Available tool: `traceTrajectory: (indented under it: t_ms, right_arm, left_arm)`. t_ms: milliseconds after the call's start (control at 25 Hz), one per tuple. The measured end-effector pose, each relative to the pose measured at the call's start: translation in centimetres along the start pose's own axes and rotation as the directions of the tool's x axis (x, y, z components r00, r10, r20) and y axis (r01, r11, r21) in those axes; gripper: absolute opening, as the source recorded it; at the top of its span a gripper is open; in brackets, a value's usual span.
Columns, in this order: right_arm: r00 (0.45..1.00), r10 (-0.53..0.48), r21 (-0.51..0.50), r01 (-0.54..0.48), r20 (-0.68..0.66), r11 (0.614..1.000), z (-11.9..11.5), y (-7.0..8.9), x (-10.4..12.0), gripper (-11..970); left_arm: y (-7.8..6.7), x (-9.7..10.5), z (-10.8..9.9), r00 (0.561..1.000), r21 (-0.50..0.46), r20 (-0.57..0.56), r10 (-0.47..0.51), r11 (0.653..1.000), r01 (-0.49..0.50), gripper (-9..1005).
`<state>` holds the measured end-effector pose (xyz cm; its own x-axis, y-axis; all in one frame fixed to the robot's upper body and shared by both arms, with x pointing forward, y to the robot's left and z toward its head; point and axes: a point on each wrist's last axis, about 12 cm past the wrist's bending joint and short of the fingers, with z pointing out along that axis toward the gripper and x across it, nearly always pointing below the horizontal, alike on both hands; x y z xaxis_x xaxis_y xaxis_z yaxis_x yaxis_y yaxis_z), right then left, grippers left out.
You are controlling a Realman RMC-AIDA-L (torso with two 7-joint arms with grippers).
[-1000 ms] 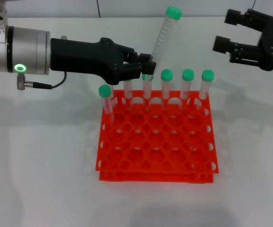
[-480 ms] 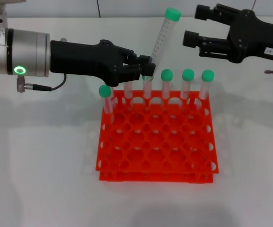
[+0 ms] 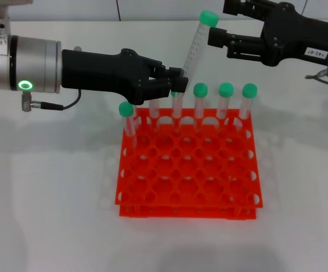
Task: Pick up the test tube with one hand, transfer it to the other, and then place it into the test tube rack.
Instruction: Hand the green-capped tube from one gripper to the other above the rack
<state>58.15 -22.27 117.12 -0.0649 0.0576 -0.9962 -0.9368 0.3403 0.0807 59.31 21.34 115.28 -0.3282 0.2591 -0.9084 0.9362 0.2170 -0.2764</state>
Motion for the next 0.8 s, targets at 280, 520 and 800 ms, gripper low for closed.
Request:
traceTrajectory:
  t_ms: [280, 520, 800]
  right_arm:
    - [1.0, 0.009, -0.023, -0.01, -0.01, 1.0, 0.84, 0.05, 0.15, 778]
    - [1.0, 0.012, -0.033, -0.012, -0.001, 0.999, 1.03, 0.18, 0.07, 756]
    - [1.0, 0.012, -0.036, -0.012, 0.001, 0.999, 1.0, 0.2, 0.01, 713]
  left_arm:
    - [-0.02, 0.02, 0.07, 1.0, 0.001, -0.002, 0.001, 1.0, -0.001, 181]
    - [-0.01, 0.02, 0.07, 1.0, 0.0, -0.002, 0.005, 1.0, -0.005, 181]
    - [-0.04, -0.04, 0.17, 1.0, 0.005, -0.005, 0.008, 1.0, -0.008, 180]
